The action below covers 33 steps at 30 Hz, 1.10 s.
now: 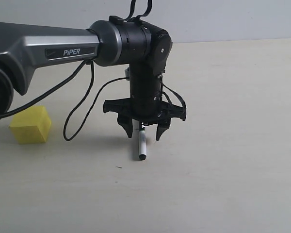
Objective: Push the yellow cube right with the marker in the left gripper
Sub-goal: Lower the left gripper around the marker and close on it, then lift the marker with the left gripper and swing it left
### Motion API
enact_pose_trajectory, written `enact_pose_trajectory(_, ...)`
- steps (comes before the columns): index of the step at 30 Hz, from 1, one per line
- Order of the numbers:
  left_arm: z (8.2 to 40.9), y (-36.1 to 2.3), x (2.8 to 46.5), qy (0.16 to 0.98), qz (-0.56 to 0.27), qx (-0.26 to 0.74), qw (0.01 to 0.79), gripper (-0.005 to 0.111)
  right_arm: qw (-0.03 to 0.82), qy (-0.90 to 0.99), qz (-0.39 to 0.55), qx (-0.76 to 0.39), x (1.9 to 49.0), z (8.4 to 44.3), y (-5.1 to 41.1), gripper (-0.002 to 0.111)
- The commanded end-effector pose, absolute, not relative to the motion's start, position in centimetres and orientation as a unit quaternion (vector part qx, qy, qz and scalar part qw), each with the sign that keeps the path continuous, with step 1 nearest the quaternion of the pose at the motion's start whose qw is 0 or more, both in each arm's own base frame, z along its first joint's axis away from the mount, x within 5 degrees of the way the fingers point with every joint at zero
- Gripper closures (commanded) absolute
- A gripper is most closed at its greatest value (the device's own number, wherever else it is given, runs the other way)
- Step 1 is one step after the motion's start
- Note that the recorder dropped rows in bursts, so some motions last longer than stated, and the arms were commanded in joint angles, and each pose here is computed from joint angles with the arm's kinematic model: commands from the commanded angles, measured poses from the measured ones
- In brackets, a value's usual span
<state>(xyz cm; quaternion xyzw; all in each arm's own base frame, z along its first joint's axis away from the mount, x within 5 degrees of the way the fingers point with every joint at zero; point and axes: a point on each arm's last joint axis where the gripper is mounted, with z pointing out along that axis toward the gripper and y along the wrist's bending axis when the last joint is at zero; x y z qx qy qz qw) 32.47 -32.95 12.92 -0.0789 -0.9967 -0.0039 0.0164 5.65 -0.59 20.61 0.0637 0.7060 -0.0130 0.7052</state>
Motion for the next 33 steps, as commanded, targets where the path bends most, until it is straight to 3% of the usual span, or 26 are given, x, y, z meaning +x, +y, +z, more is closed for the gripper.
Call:
enact_pose_trajectory(1, 12.8, -33.0, 32.3, -0.997, -0.006, -0.077, 0.021, 0.046, 0.707, 0.704, -0.016, 0.066, 5.6, 20.5, -0.6, 0.108)
enact_pose_trajectory(16, 11.9, -32.7, 32.0, -0.997, -0.009, -0.077, 0.028, 0.048, 0.707, 0.704, -0.016, 0.066, 5.6, 20.5, -0.6, 0.108)
enact_pose_trajectory(18, 11.9, -32.8, 32.0, -0.997, -0.007, -0.077, 0.026, 0.061, 0.707, 0.704, -0.018, 0.064, 5.6, 20.5, -0.6, 0.108)
enact_pose_trajectory(22, 12.0, -32.8, 32.1, -0.995, -0.006, -0.094, 0.019, 0.104, 0.707, 0.704, -0.018, 0.064, 5.6, 20.5, -0.6, 0.108)
enact_pose_trajectory(27, 14.8, -33.5, 32.9, -0.978, 0.009, -0.209, -0.006, 0.107, 0.707, 0.704, -0.018, 0.064, 5.6, 20.5, -0.6, 0.108)
enact_pose_trajectory(33, 22.3, -33.2, 33.2, -0.932, 0.032, -0.347, -0.099, 0.107, 0.707, 0.704, -0.016, 0.066, 5.6, 20.5, -0.6, 0.108)
